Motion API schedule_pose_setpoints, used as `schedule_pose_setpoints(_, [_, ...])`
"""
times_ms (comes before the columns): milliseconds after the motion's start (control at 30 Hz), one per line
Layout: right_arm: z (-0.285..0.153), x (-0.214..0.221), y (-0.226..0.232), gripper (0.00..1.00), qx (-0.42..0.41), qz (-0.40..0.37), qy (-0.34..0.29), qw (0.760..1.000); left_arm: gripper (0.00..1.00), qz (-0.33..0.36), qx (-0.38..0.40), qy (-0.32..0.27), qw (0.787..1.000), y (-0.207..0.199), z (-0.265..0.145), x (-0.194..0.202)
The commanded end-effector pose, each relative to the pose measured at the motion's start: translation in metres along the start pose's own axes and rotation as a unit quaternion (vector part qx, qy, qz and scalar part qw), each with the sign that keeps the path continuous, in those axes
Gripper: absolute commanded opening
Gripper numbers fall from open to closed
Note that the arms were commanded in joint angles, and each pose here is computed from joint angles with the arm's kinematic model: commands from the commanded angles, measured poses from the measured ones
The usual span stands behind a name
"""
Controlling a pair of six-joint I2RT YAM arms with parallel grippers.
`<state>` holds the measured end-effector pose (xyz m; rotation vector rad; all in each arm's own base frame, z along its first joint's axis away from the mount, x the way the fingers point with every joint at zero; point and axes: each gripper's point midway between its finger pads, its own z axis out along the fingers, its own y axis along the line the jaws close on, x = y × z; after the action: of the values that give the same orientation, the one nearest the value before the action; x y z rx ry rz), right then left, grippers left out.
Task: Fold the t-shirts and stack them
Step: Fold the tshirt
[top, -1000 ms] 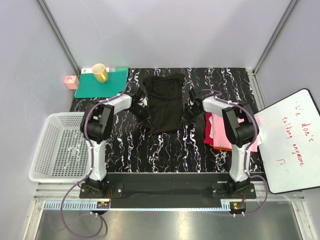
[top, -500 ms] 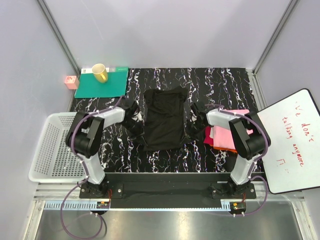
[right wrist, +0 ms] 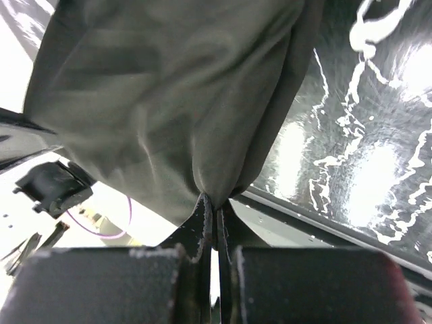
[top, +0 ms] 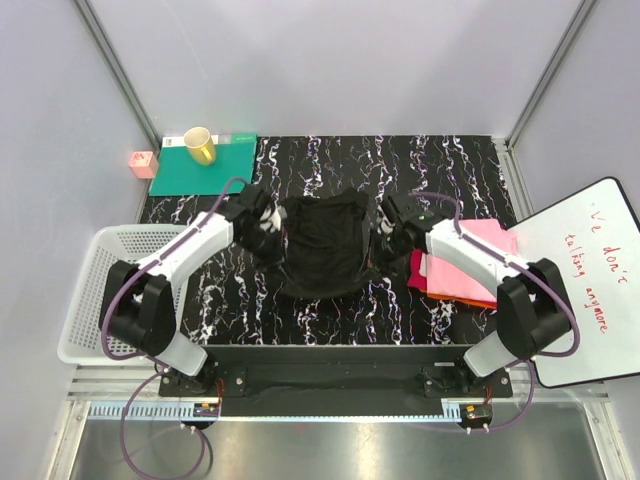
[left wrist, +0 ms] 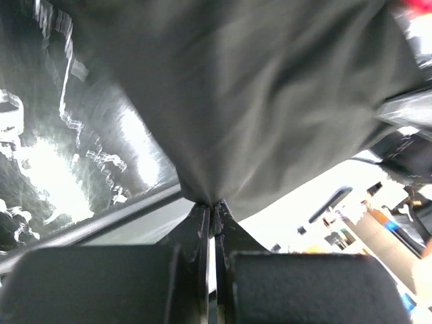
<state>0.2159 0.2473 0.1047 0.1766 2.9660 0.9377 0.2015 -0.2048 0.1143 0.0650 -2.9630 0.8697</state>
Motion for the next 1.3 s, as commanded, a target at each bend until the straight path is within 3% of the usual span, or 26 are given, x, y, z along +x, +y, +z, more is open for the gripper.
schedule_pose_setpoints(0, [-0.042, -0.034, 0.031, 0.0, 0.01, -0.058, -0.08, 0.995, 0.0, 0.07, 0.024, -0.085, 0.994, -0.044, -0.051, -0.034])
schedule_pose_setpoints(200, [-0.055, -0.085, 0.047, 0.01, 0.035, -0.108, -0.142, 0.983, 0.0, 0.089, 0.02, -0.144, 0.985, -0.062, -0.063, -0.076])
schedule_pose_setpoints(600, [-0.026, -0.229, 0.038, 0.01, 0.102, -0.172, -0.216, 0.956, 0.0, 0.068, 0.015, -0.183, 0.981, -0.049, -0.021, -0.174])
schedule_pose_setpoints(800, [-0.01, -0.268, 0.041, 0.01, 0.101, -0.189, -0.228, 0.95, 0.0, 0.05, 0.035, -0.2, 0.978, -0.048, -0.024, -0.222])
schedule_pose_setpoints(1000, [0.003, -0.297, 0.045, 0.04, 0.088, -0.19, -0.237, 0.949, 0.0, 0.016, 0.042, -0.206, 0.978, -0.042, -0.021, -0.245])
schedule_pose_setpoints(1067, [0.01, -0.303, 0.049, 0.06, 0.077, -0.19, -0.236, 0.95, 0.14, 0.004, 0.041, -0.207, 0.977, -0.039, -0.019, -0.249])
schedule_pose_setpoints(1167, [0.017, -0.32, 0.052, 0.1, 0.073, -0.18, -0.25, 0.949, 0.76, -0.007, 0.04, -0.205, 0.978, -0.033, -0.014, -0.254])
schedule_pose_setpoints(1200, [0.018, -0.329, 0.055, 0.11, 0.069, -0.179, -0.259, 0.947, 0.88, -0.008, 0.038, -0.21, 0.977, -0.032, -0.018, -0.254])
schedule_pose_setpoints(1233, [0.019, -0.334, 0.057, 0.11, 0.066, -0.179, -0.264, 0.945, 0.98, -0.009, 0.033, -0.214, 0.976, -0.03, -0.02, -0.253])
schedule_pose_setpoints(1267, [0.017, -0.34, 0.059, 0.15, 0.064, -0.177, -0.272, 0.944, 0.99, -0.007, 0.025, -0.212, 0.977, -0.025, -0.019, -0.248])
